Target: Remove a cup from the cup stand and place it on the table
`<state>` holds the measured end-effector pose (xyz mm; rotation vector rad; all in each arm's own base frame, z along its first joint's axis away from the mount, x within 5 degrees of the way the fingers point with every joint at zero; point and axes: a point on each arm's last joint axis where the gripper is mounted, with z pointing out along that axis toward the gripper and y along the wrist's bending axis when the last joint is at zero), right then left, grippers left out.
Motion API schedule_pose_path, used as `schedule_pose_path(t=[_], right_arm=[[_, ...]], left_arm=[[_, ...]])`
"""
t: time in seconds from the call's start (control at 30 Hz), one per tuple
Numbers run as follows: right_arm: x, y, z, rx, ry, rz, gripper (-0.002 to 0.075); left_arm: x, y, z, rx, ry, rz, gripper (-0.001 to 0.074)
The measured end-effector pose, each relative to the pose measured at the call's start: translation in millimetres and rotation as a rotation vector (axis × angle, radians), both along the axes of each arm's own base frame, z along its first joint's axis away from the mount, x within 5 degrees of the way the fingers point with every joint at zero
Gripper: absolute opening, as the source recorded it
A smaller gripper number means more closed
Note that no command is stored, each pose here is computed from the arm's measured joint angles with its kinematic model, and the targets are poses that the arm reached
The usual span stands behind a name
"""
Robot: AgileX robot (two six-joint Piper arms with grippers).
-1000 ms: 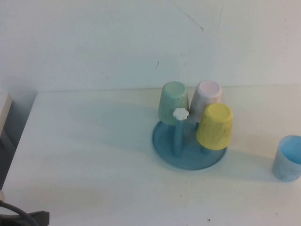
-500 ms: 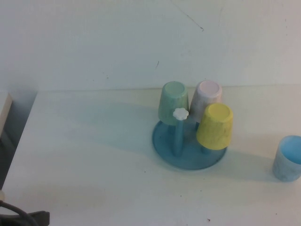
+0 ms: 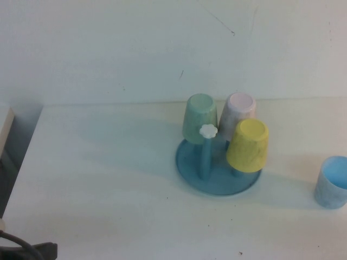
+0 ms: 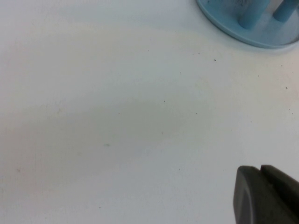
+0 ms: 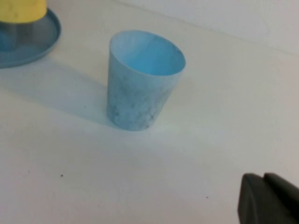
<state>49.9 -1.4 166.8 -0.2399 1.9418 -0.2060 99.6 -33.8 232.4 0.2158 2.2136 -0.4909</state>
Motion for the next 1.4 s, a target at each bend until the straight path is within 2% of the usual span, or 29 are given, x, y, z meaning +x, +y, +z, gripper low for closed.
schedule_pose_path(t=[0.33,0.57,1.23,1.33,1.4], right_arm=[[0.6,4.8,0.9,0.045,-0.021,0.082,-0.0001],[0.5,6.2,0.9,-0.008,-0.022,0.133,-0.0001],[0.5,6.1,0.9,-0.025,-0.023,0.138,-0.0001],[0.5,6.0,0.9,-0.026,-0.023,0.138,-0.0001],[0.5,6.0,0.9,-0.026,-0.024,0.138,-0.0001]], left_arm=[[0.1,-0.3,0.3,-0.01,0.001,0.004,-0.0001],[0.1,-0.4,0.4,-0.012,0.001,0.004,-0.0001],[-0.1,-0.6,-0.5,-0.018,0.005,0.006,-0.0001],[-0.8,1.1,-6.0,-0.017,-0.004,0.035,-0.0001],[-1.7,0.9,-8.8,-0.065,-0.023,0.074,-0.0001]])
